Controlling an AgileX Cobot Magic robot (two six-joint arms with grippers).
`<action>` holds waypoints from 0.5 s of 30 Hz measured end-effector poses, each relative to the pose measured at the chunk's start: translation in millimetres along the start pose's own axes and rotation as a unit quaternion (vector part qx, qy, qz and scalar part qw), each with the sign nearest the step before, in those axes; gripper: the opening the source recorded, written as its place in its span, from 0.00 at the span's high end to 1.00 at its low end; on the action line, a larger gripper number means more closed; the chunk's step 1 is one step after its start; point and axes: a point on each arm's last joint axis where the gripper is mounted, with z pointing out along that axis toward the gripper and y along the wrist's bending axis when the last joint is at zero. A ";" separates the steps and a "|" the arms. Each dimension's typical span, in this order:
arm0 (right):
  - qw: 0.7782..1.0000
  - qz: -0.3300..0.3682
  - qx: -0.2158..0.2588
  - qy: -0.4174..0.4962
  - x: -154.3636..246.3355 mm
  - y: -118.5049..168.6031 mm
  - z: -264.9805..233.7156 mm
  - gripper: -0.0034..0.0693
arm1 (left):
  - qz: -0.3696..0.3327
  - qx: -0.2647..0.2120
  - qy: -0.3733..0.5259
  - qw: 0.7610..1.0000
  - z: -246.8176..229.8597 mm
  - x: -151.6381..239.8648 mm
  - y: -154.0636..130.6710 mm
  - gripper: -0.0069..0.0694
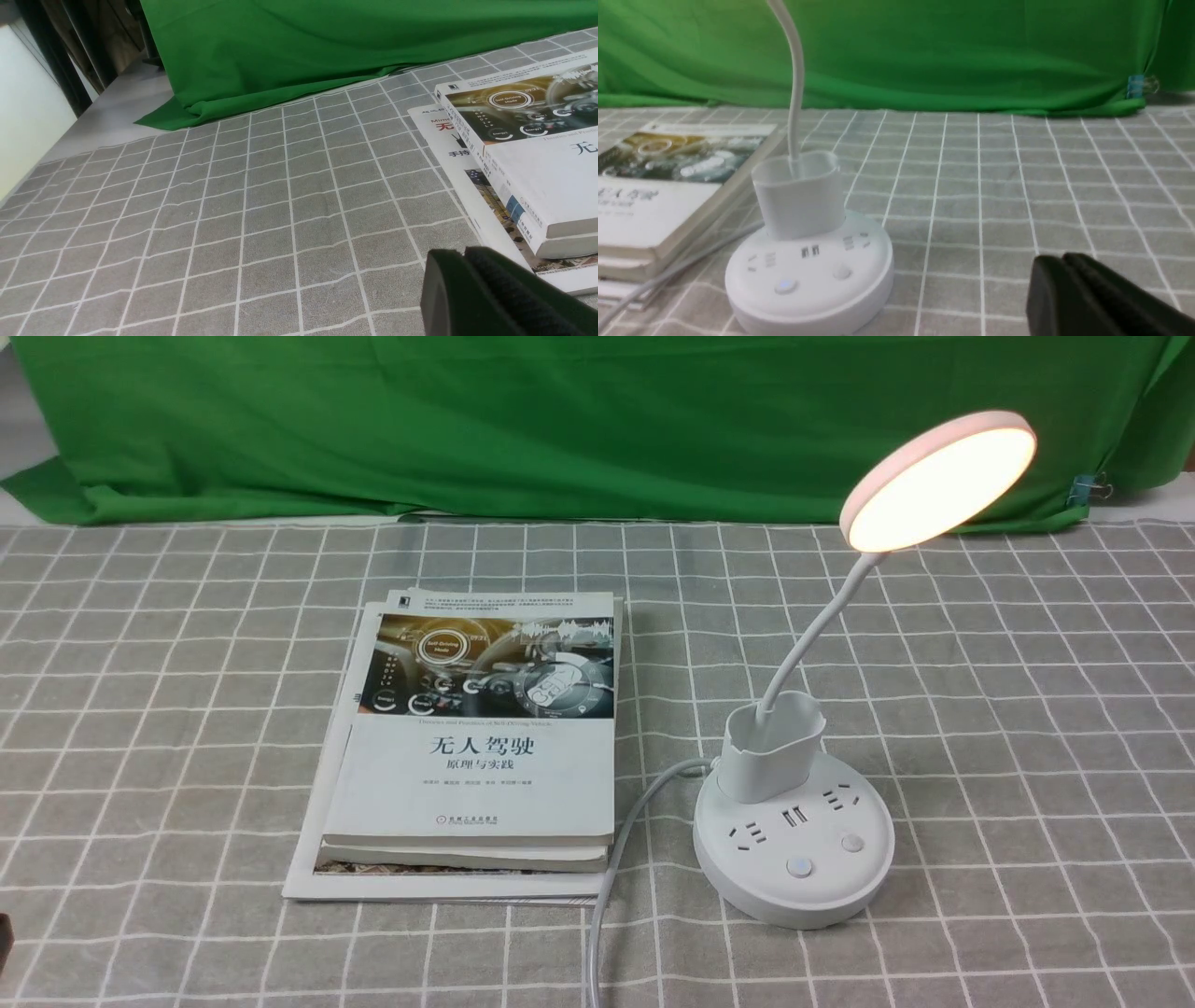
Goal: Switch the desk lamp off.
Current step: Use the right arm to press the button switch on the lamp holder
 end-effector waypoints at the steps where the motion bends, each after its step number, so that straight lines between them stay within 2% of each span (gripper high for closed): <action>1: 1.000 0.000 0.001 -0.003 -0.6 -0.1 0.0 0.88 | 0.000 0.000 0.000 1.000 0.0 0.0 0.0 0.89; 8: 0.996 0.005 0.016 -0.093 -16.8 -2.9 -1.6 0.88 | 0.000 0.000 0.000 1.000 0.0 0.0 0.0 0.89; 15: 0.980 0.011 0.032 -0.195 -34.7 -6.1 -7.1 0.88 | 0.000 0.000 0.000 1.000 0.0 0.0 0.0 0.89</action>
